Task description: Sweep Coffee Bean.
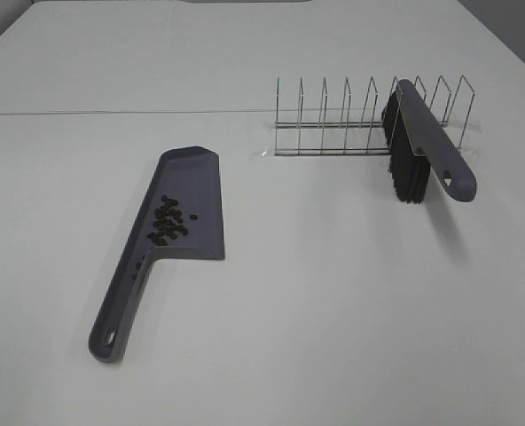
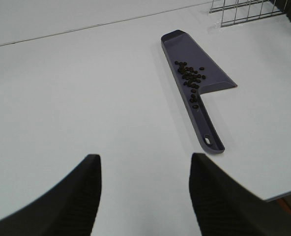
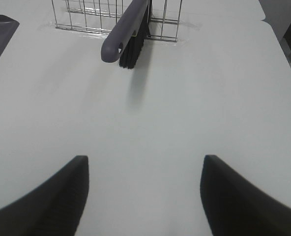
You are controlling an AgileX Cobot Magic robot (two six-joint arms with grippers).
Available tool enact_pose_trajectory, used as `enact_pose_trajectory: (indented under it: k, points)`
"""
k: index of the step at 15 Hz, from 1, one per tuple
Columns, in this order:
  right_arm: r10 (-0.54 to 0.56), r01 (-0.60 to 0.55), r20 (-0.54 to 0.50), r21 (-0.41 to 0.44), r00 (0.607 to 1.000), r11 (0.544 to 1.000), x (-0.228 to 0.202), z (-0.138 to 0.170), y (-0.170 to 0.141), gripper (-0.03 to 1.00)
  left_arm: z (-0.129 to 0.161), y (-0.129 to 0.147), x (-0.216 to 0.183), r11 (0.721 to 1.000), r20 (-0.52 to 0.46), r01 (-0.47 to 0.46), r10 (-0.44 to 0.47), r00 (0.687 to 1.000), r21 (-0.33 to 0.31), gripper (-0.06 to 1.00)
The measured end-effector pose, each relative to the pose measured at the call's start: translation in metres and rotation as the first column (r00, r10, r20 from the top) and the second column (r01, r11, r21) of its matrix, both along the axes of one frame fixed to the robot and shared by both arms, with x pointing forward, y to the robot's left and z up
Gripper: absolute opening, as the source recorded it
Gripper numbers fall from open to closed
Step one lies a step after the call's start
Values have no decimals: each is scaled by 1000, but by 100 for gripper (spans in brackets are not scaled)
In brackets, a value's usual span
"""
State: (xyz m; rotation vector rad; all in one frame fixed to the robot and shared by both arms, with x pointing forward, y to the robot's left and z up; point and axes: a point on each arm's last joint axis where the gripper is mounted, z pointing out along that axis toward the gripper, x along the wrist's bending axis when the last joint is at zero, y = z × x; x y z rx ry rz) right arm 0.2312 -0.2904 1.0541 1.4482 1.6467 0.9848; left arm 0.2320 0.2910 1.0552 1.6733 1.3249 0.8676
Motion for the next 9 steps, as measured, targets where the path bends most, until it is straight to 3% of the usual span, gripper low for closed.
enact_pose_trajectory:
  k: [9]
  points:
    - [1, -1, 0, 1, 1000, 1000, 0, 0, 0, 63, 0, 0, 0, 1000, 0, 30, -30, 1000, 1, 53]
